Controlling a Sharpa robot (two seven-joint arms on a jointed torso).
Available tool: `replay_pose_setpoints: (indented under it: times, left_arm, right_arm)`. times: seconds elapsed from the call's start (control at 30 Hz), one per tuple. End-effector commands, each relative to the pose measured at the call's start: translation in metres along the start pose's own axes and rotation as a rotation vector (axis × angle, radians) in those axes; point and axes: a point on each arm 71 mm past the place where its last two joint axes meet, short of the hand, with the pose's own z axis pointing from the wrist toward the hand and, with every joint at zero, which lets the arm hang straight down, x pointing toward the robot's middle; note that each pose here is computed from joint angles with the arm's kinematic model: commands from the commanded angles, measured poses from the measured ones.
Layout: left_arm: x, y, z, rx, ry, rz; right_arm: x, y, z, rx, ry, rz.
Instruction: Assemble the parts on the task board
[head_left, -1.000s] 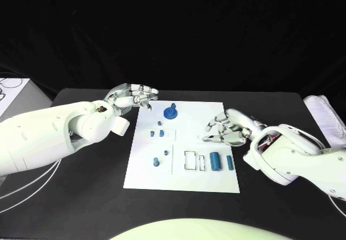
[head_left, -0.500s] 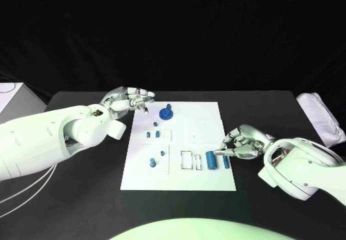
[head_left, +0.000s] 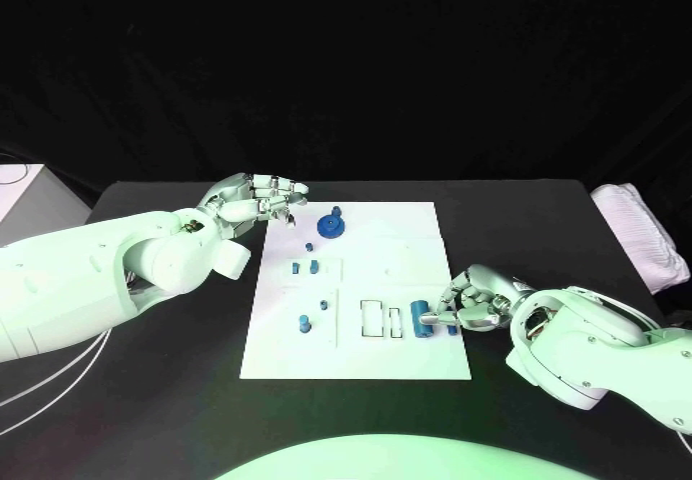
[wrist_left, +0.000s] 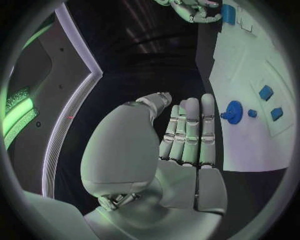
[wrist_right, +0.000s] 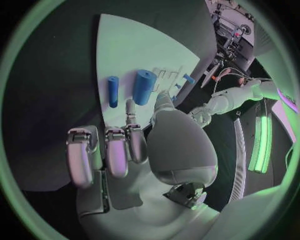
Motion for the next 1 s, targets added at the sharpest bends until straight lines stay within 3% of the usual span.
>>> replay_pose_setpoints:
  times: [0.03, 0.57, 1.0]
  left_arm:
    - [0.0024, -0.0008, -0.0002, 0.006, 0.018, -0.011]
    - [0.0009, -0.0005, -0.001, 0.001, 0.016, -0.018]
    - [0.0003, -0.0005, -0.0016, -0.001, 0.015, -0.018]
  right_arm:
    - [0.003, -0.001, 0.002, 0.017, -0.008, -0.052]
    - [0.016, 0.008, 0.015, 0.006, 0.006, -0.076]
    - [0.025, 0.01, 0.022, 0.027, 0.053, -0.153]
